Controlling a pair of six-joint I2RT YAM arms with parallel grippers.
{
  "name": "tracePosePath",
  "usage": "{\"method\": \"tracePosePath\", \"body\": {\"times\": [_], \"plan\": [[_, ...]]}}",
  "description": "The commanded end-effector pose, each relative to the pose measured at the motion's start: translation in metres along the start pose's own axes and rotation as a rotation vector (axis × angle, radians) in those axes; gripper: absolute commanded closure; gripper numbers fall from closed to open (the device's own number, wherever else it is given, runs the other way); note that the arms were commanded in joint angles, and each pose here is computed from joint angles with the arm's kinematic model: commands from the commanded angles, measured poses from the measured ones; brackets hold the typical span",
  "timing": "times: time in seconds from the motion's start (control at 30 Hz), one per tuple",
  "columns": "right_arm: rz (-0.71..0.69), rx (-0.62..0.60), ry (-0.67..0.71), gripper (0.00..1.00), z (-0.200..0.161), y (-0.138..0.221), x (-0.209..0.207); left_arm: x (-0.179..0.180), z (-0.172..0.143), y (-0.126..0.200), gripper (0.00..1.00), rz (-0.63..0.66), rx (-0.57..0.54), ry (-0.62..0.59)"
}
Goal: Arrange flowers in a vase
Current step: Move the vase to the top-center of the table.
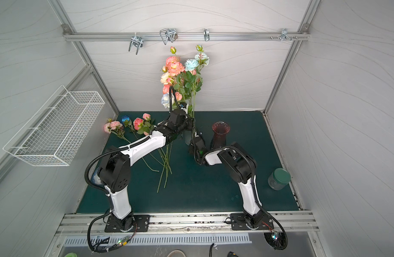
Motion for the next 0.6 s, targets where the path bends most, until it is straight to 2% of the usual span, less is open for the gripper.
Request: {"method": "tracePosePath", "body": {"times": [0.0, 0.1, 0.2, 0.27, 0.33, 0.43, 0.57], "plan": [[-0.006, 0.025, -0.018, 0.62, 0.000, -0.011, -0.002, 0.022, -0.051, -0.021, 0.65, 0.059, 0.187, -0.034], [-0.001, 0.024, -0.023, 0.59, 0.005, -0.015, 0.000, 0.026, -0.050, -0.027, 0.65, 0.066, 0.189, -0.029], [0.020, 0.010, -0.014, 0.49, 0.009, -0.010, 0.003, 0.028, -0.048, -0.028, 0.65, 0.069, 0.187, -0.024], [0.057, -0.020, -0.001, 0.37, 0.011, 0.000, 0.007, 0.028, -0.046, -0.027, 0.65, 0.066, 0.183, -0.023], [0.095, -0.036, 0.007, 0.29, 0.012, 0.010, 0.013, 0.026, -0.045, -0.026, 0.65, 0.063, 0.180, -0.022], [0.128, -0.054, 0.010, 0.21, 0.007, 0.028, 0.016, 0.025, -0.042, -0.023, 0.64, 0.060, 0.175, -0.014], [0.204, -0.082, 0.002, 0.14, 0.000, 0.051, 0.025, 0.024, -0.038, -0.016, 0.57, 0.053, 0.160, -0.003]]}}
Point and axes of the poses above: each gripper's point midway between its finger pads, its own y axis back along the fingers, its own x axis along the line the jaws close on, z = x × y, the point moved 1 cm from there along y, back along the fingers, and after that the axes turned 8 degrees about y, right-handed, at the moved point
